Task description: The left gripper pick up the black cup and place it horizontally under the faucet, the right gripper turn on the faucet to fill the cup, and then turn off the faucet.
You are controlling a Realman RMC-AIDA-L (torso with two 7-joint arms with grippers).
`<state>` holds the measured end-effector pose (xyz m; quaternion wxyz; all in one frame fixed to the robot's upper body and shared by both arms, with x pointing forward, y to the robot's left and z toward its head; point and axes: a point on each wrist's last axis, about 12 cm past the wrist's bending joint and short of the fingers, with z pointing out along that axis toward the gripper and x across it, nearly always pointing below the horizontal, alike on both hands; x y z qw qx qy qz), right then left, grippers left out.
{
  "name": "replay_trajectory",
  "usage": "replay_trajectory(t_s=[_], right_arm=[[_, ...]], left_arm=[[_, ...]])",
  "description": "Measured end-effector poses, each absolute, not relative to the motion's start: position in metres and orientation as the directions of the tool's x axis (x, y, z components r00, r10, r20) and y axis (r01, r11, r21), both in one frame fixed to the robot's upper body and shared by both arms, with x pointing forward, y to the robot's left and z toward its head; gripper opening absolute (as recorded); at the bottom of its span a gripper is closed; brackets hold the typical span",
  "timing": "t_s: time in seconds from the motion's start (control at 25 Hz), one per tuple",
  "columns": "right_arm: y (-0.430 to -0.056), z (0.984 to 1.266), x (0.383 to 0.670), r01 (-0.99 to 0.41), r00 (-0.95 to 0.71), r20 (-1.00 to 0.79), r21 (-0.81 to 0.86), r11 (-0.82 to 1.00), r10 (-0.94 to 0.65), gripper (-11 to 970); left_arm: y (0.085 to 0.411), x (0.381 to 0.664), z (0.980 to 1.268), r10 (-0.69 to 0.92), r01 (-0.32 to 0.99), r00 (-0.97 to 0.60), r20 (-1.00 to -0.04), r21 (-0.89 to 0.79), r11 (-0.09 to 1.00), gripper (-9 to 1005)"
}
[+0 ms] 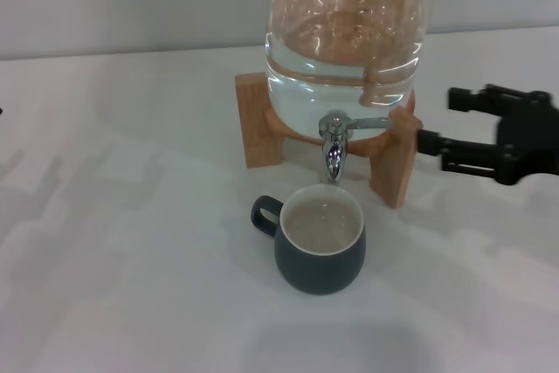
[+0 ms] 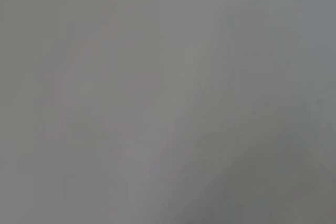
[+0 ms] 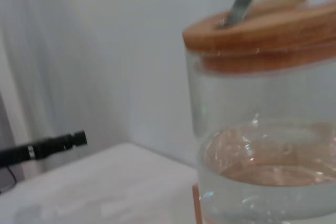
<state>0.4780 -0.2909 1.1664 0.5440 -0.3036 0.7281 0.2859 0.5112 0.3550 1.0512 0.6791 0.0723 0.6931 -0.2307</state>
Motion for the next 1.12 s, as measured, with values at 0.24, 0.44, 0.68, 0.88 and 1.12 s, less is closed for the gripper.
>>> replay_trajectory(t_s=[0.24, 0.44, 0.68, 0.88, 1.12], right_arm=[[-0.336, 1.152, 0.467, -0.724, -0.178, -0.984, 0.110, 0.681, -0.030, 777], [-0.369, 1.120, 0.457, -0.670, -0.137, -0.988, 0.143, 0.728, 0.068, 777], [-0.393, 1.082, 0.436, -0.558, -0.003, -0.975, 0.185, 0.809, 0.221, 777], [-0.396, 1.059, 0.420, -0.444, 0.051, -0.969, 0.196, 0.874, 0.243, 777], [-0.390, 1.041, 0.405, -0.311, 0.132, -0.965, 0.178, 0.934, 0.228, 777]], left_arm=[[0.354, 0.514, 1.054, -0.201, 0.418, -0.049, -0.978, -0.203, 0.886, 643], [0.352, 0.515, 1.054, -0.202, 0.402, -0.022, -0.979, -0.194, 0.895, 644], [0.352, 0.515, 1.054, -0.215, 0.351, 0.021, -0.976, -0.195, 0.916, 642], [0.348, 0.518, 1.055, -0.203, 0.339, 0.039, -0.978, -0.178, 0.924, 643], [0.337, 0.521, 1.052, -0.167, 0.345, 0.053, -0.984, -0.139, 0.928, 644]])
